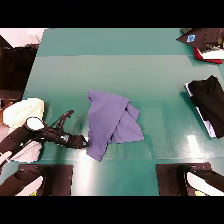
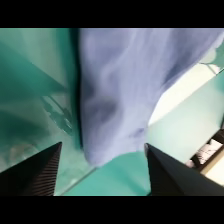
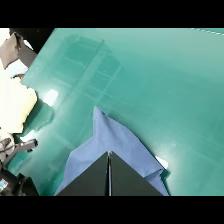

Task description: Fold the shirts.

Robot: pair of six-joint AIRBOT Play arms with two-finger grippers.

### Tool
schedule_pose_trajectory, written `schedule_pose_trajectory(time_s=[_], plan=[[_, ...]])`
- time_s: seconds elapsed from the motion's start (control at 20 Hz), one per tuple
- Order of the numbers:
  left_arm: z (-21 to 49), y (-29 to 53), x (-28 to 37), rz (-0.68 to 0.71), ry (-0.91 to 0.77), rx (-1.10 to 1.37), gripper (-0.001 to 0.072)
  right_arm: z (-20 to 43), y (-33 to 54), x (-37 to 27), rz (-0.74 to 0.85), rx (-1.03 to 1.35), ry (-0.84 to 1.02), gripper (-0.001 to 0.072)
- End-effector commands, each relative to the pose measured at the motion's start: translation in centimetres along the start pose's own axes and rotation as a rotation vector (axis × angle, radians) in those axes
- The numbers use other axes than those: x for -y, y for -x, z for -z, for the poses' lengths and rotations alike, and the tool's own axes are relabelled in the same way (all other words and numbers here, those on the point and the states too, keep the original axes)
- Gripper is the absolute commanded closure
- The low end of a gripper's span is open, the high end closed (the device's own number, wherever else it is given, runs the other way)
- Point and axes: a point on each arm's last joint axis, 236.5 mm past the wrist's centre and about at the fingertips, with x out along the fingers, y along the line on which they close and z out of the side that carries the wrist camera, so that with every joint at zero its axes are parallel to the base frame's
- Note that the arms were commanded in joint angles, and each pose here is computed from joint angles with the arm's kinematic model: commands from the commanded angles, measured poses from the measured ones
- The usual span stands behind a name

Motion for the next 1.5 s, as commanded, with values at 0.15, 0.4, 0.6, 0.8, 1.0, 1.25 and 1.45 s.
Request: schedule_pose_trajectory(time_s=[0.15,0.4,0.6,0.8,1.0,1.25,1.45], plan=[[0.5,-2.4,1.0,-0.045,-0.032,0.005,0.0093,0.1,0.0,-0.1,-0.001,-0.003,0.0,0.0689],[0.8,-2.9,1.8,-0.042,-0.046,0.001,0.0682,0.3,0.0,-0.1,-0.003,-0.014,0.0,0.0689],[-0.6,0.4,3.8,-0.058,-0.159,-0.032,0.0685,1.1,0.0,-0.1,-0.006,-0.049,0.0,0.0689],[-5.1,8.9,4.8,-0.207,-0.3,0.025,0.0685,4.9,-2.7,2.2,-0.01,-0.158,-0.093,0.0688],[-10.1,17.8,5.3,-0.392,-0.371,0.216,0.0684,13.5,-8.7,5.9,-0.017,-0.327,-0.235,0.0321],[-12.4,20.4,6.6,-0.421,-0.405,0.329,0.0684,24.5,-16.6,9.1,-0.027,-0.517,-0.262,0.0323],[-12.4,20.3,6.5,-0.421,-0.402,0.328,0.0684,29.0,-20.6,10.2,-0.046,-0.642,-0.256,0.0323]])
